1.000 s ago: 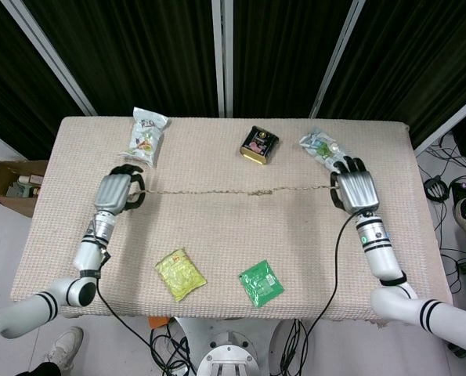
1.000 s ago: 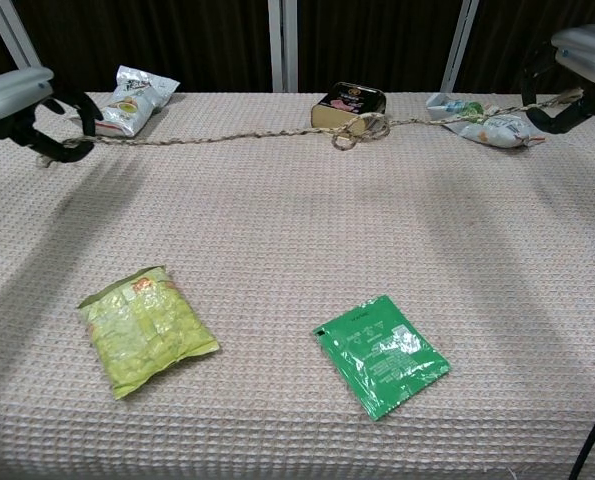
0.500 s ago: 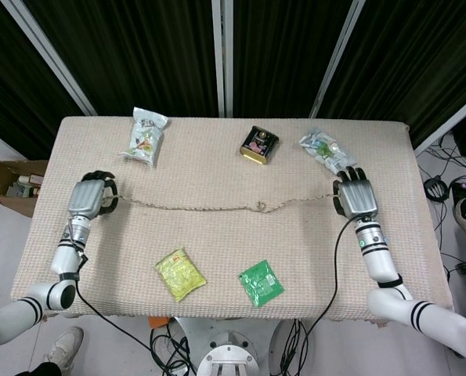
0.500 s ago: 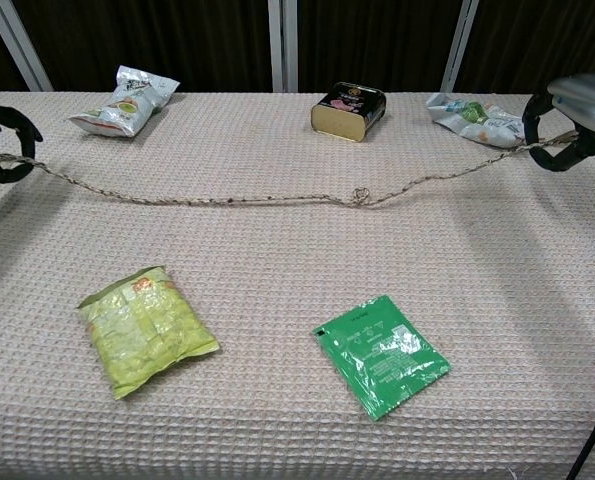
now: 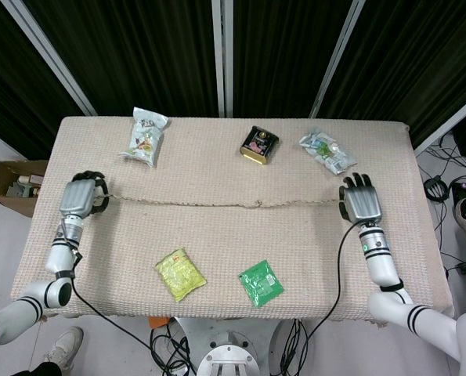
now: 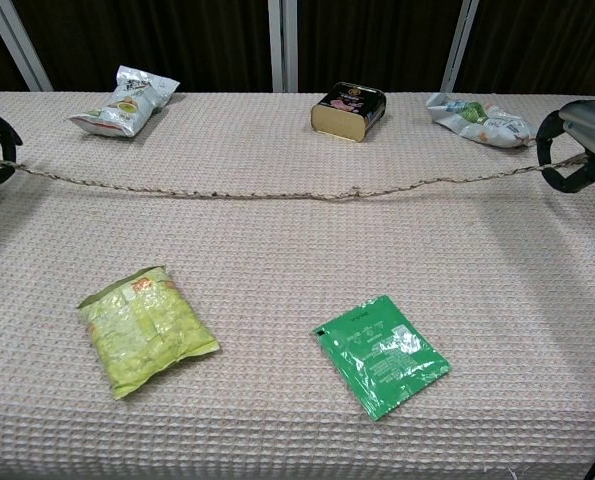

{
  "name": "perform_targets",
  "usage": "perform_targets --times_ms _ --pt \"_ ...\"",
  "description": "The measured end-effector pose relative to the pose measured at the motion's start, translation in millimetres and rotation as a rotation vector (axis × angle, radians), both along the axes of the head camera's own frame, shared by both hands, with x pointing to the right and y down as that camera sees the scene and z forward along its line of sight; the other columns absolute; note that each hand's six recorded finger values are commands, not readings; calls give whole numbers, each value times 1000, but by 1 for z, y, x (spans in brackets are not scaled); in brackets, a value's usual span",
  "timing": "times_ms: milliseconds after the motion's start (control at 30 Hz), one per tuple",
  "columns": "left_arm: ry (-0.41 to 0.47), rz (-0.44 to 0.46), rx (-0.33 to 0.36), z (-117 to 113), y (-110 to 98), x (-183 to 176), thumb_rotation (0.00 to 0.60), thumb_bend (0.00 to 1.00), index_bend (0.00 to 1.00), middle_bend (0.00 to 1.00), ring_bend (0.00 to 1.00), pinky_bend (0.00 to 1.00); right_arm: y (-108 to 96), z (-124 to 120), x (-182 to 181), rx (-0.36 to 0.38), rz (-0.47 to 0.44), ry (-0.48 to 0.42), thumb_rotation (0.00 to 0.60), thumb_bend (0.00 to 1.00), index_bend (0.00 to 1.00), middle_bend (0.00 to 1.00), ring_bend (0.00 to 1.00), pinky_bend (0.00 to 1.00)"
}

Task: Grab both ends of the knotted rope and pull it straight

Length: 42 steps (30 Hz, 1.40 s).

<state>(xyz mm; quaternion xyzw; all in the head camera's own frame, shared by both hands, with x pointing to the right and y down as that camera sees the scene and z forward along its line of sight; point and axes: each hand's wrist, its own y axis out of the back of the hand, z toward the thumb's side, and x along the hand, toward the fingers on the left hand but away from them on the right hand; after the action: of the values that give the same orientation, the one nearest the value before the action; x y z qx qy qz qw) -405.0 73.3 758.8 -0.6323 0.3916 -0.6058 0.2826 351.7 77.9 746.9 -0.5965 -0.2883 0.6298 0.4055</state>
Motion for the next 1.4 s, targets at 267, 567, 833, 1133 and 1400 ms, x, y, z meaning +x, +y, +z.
perform_targets --times_ms 267,567,833,1133,1400 --pt "-15 -35 4 2 -2 -13 600 537 639 256 143 165 6 7 7 -5 1 19 600 536 650 247 90 155" --pt "-27 -62 -3 5 0 -23 600 537 640 256 143 165 10 16 12 -14 9 34 600 536 646 241 90 154" --pt "-33 -51 -13 8 2 -21 600 530 522 238 143 164 14 19 11 -19 7 38 600 429 510 199 60 131" --pt "-54 -25 1 4 3 -18 600 448 295 192 142 157 10 10 12 9 25 23 600 179 186 119 0 92" --pt "-59 -23 50 -14 3 -21 600 308 212 162 129 154 5 -22 24 68 56 -4 600 171 132 95 0 75"
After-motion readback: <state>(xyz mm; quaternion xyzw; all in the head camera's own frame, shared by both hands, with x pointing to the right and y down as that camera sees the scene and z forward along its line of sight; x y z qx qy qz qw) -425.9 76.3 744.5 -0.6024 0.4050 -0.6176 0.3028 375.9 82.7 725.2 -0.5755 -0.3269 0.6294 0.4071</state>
